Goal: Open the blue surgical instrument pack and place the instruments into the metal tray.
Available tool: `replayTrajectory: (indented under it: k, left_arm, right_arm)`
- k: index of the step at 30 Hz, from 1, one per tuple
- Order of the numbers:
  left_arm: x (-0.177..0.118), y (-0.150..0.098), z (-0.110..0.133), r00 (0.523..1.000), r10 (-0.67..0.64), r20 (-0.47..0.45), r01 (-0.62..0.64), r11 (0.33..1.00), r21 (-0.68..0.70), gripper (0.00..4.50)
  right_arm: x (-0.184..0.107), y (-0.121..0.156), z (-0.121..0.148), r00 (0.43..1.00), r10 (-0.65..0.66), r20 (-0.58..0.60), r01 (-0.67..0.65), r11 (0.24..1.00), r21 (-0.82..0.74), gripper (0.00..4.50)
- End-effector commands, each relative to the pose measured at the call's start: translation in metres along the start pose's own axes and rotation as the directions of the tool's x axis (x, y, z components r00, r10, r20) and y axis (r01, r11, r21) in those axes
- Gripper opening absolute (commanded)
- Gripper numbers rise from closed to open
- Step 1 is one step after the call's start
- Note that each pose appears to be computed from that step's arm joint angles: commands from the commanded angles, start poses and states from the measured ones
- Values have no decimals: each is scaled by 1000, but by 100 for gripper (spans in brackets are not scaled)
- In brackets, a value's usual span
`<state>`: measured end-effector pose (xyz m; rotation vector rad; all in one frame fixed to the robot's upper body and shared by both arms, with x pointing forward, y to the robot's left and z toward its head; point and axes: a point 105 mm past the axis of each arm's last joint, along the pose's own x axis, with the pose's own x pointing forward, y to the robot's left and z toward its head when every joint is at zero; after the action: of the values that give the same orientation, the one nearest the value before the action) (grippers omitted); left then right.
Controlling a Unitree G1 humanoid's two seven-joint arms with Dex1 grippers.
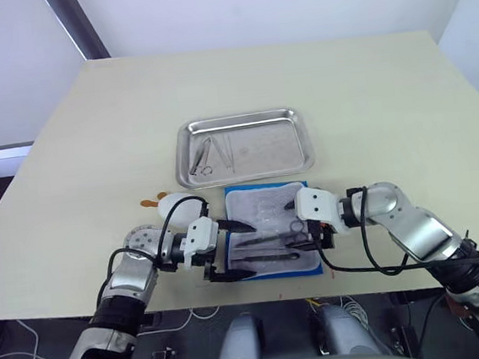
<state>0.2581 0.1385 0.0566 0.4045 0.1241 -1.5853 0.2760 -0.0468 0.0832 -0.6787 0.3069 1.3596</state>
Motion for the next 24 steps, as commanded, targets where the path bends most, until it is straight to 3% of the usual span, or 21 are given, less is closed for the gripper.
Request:
replayTrajectory:
  k: [1,6,16,24]
  left_arm:
    - [0,-16,-29,995,-48,-91,38,993,-115,450]
    - [0,-15,-28,995,-46,-93,35,993,-113,450]
    - [1,-13,-28,995,-27,-94,15,993,-121,450]
    - [5,-14,-29,995,-30,-93,18,992,-127,450]
  right_arm:
    - [2,5,-15,999,14,-43,-12,999,31,207]
    - [3,5,-13,999,16,-31,-16,999,28,6]
    - [4,2,10,999,9,34,-7,999,-44,6]
    - [-1,2,24,1000,19,-6,-20,991,-134,6]
